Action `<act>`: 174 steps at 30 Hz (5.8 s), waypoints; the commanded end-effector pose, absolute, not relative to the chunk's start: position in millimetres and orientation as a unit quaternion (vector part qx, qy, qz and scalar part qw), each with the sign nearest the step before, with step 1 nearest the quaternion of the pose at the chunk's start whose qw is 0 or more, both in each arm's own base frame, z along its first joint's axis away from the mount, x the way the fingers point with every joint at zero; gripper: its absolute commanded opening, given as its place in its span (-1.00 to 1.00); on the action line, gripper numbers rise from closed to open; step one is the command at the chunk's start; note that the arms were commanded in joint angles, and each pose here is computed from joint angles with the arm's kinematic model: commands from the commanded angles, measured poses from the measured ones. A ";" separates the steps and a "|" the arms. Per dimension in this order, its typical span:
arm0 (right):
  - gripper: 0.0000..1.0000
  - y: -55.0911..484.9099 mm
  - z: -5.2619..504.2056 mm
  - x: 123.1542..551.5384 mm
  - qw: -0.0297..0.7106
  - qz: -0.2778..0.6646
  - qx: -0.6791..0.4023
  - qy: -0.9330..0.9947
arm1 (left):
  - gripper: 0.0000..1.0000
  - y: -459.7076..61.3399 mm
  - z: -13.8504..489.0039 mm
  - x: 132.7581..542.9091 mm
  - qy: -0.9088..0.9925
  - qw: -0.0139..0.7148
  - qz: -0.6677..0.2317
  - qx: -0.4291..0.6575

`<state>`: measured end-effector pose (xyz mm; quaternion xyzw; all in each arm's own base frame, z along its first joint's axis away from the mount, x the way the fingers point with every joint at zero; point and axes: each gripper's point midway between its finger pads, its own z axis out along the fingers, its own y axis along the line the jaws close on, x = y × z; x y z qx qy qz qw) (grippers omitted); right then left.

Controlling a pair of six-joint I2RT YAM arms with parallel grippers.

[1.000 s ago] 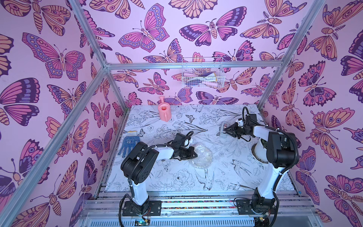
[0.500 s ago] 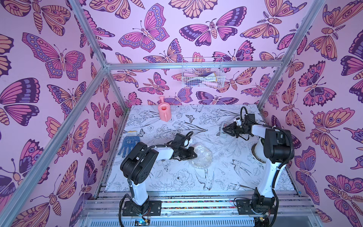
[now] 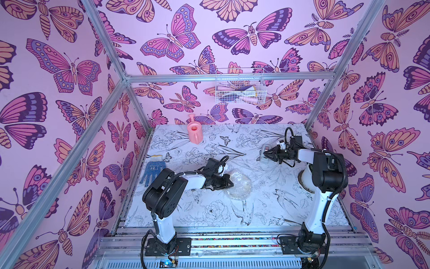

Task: Wrap dinner plates in bubble wrap
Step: Pull the tape from the tape cutter, then tear off the tape using the Tape Cutter.

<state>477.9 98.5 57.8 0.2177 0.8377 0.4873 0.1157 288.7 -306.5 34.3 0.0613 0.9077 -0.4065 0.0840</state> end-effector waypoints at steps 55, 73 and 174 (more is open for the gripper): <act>-1.00 127.2 87.1 378.5 0.068 0.517 0.238 0.819 | -1.00 -273.3 -9.8 256.9 0.941 0.018 -0.337 0.026; -1.00 143.1 29.0 313.6 -0.004 0.504 0.260 0.824 | -1.00 -272.4 -10.0 254.6 0.941 0.016 -0.337 0.027; -1.00 106.8 8.7 410.3 0.121 0.435 0.231 0.862 | -1.00 -267.5 -14.7 249.7 0.944 0.013 -0.330 0.018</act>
